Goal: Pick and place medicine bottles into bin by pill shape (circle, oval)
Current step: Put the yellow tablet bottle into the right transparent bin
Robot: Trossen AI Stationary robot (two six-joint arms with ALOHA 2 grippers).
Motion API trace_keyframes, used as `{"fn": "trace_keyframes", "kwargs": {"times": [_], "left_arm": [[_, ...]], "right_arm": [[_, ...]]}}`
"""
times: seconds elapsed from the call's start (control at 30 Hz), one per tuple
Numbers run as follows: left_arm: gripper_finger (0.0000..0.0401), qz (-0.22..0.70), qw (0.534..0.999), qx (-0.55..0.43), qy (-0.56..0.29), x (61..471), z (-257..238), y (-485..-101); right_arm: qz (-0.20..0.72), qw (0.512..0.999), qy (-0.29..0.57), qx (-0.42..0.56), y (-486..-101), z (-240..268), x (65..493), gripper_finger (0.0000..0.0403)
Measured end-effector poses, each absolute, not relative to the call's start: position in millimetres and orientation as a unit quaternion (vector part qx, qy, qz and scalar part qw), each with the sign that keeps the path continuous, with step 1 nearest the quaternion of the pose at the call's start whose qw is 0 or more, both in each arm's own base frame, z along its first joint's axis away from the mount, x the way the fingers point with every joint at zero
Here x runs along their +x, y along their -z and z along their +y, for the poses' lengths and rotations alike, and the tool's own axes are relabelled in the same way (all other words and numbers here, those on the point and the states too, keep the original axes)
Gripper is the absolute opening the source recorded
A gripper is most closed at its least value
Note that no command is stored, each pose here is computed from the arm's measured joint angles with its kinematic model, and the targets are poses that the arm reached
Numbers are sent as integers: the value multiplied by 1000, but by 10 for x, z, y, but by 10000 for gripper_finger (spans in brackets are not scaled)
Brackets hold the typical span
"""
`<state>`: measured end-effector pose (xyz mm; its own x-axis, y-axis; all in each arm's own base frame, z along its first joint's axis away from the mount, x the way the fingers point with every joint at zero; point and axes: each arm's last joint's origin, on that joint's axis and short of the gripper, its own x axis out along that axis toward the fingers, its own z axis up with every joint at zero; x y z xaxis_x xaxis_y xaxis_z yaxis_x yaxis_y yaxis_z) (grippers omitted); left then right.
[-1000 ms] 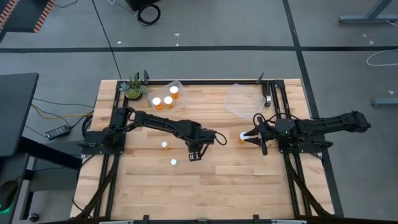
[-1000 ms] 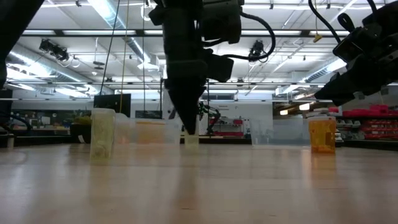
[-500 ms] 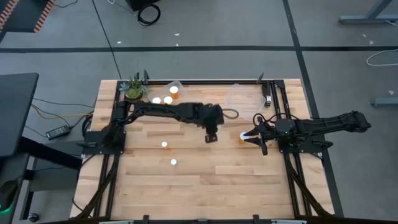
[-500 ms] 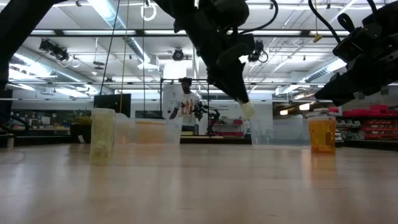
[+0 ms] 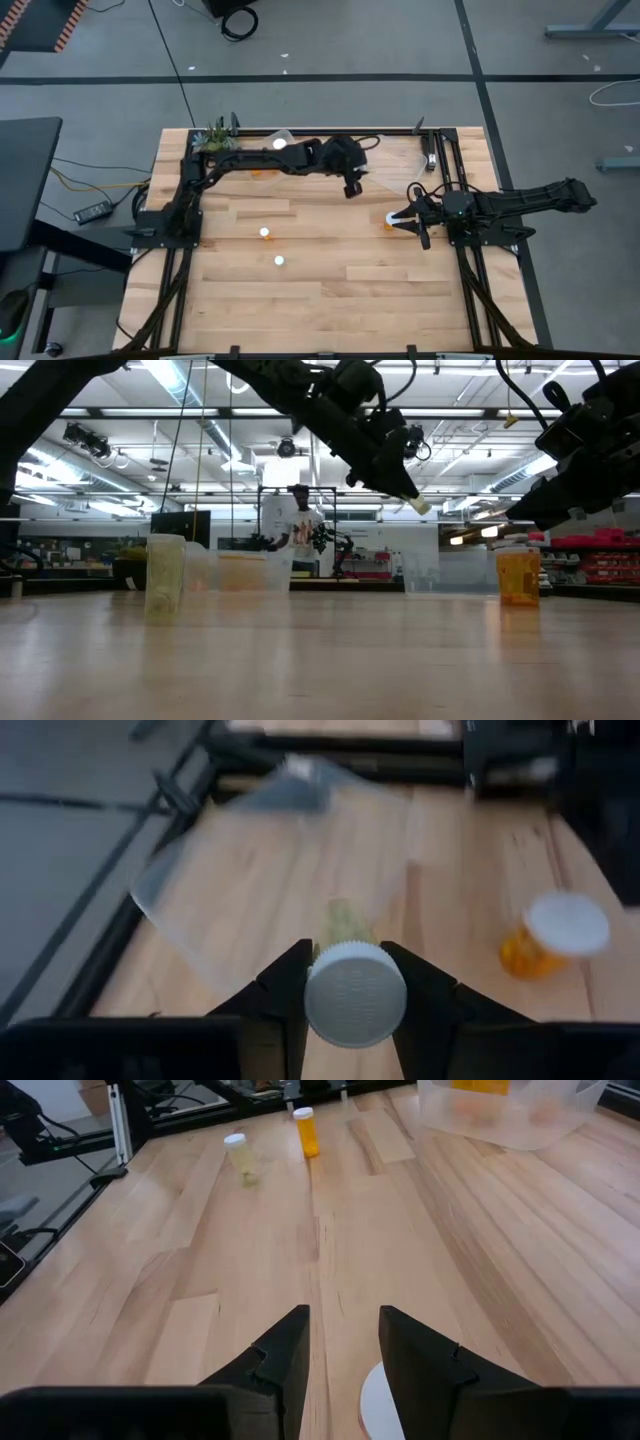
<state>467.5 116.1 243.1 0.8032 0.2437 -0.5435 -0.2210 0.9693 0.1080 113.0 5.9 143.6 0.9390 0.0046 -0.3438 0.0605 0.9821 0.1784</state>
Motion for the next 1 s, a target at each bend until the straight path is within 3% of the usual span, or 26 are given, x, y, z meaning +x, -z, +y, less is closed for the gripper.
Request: {"fn": "trace_keyframes", "kwargs": {"times": [0.17,0.53,0.8,1.0], "left_arm": [[123,264,956,16,-126,4762,1312,-2530],[121,307,943,41,-123,5284,1646,-2521],[120,335,930,10,-150,5208,1961,-2243],[125,343,929,11,-143,5240,1906,-2175]], "right_arm": [[174,980,14,93,-1436,60,1130,129],[174,980,14,93,-1436,59,1130,129],[174,980,14,94,-1437,59,1131,129],[175,980,14,93,-1434,60,1130,129]]}}
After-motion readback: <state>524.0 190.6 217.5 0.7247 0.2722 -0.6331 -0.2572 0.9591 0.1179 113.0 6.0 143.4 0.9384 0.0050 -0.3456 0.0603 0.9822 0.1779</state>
